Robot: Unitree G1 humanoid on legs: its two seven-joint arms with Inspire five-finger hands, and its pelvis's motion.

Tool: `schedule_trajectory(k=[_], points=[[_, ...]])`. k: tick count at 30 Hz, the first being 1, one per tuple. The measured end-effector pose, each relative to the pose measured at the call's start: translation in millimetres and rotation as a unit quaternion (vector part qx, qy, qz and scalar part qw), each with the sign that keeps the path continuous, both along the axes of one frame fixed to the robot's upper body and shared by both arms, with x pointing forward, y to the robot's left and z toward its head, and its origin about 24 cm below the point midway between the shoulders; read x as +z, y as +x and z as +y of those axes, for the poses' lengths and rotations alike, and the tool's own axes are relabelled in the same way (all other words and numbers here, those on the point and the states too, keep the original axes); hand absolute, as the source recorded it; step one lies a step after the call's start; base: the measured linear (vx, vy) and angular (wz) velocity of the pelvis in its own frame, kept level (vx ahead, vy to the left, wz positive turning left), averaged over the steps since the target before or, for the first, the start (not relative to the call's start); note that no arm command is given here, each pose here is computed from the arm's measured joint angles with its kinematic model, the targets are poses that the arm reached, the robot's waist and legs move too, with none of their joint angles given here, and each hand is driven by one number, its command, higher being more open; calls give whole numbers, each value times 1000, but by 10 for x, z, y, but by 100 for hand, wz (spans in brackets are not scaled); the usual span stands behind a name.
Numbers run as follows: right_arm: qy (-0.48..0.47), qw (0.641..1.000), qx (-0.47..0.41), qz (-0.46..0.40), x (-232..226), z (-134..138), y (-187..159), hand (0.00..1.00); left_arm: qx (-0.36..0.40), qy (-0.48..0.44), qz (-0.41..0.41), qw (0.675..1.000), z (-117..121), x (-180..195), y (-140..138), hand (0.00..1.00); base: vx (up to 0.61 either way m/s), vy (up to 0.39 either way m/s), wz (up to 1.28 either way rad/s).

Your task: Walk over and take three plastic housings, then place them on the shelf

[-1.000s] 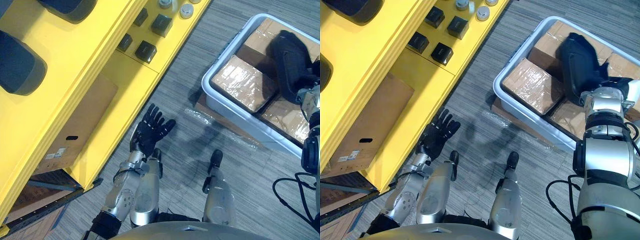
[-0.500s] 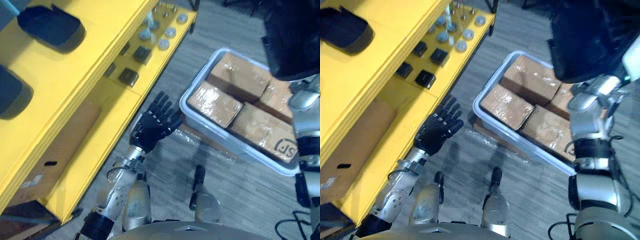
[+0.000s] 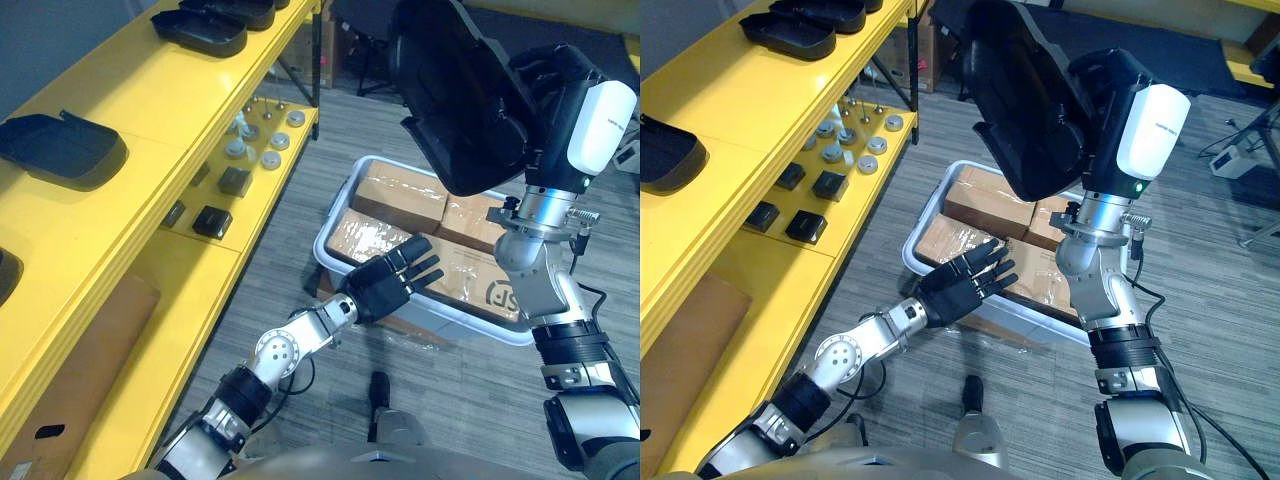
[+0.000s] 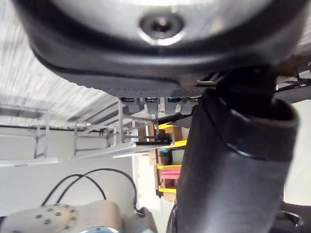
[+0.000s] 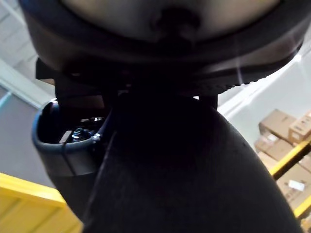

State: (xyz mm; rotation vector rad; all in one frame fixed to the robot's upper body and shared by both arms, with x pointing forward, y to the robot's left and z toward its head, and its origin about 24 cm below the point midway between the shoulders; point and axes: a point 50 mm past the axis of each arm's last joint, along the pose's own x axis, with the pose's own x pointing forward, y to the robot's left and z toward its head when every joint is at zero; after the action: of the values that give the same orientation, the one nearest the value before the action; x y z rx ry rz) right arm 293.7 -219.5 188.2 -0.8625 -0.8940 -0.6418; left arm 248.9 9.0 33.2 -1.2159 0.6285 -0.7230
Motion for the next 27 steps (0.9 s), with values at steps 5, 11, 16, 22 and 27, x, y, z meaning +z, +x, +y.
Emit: schedule_trajectory(k=[5,11,16,22,27], points=[[21,999,48,14,-190,176,-87,0,22,-56,25,998,-56,74,51,100,-51,3,-6],[8,992,114,60,-398,416,-137,0,57,-145,34,987,-125,242,142,100,-17,1,-1],[17,987,148,59,-428,539,-160,0,86,-183,40,979,-113,295,193,100,0,0,0],[33,980,189,60,-467,711,-185,0,109,-177,36,977,-105,278,203,0,5,4,0],[39,973,220,64,-504,813,-217,0,112,-157,20,981,-103,274,205,0,0,0,0]])
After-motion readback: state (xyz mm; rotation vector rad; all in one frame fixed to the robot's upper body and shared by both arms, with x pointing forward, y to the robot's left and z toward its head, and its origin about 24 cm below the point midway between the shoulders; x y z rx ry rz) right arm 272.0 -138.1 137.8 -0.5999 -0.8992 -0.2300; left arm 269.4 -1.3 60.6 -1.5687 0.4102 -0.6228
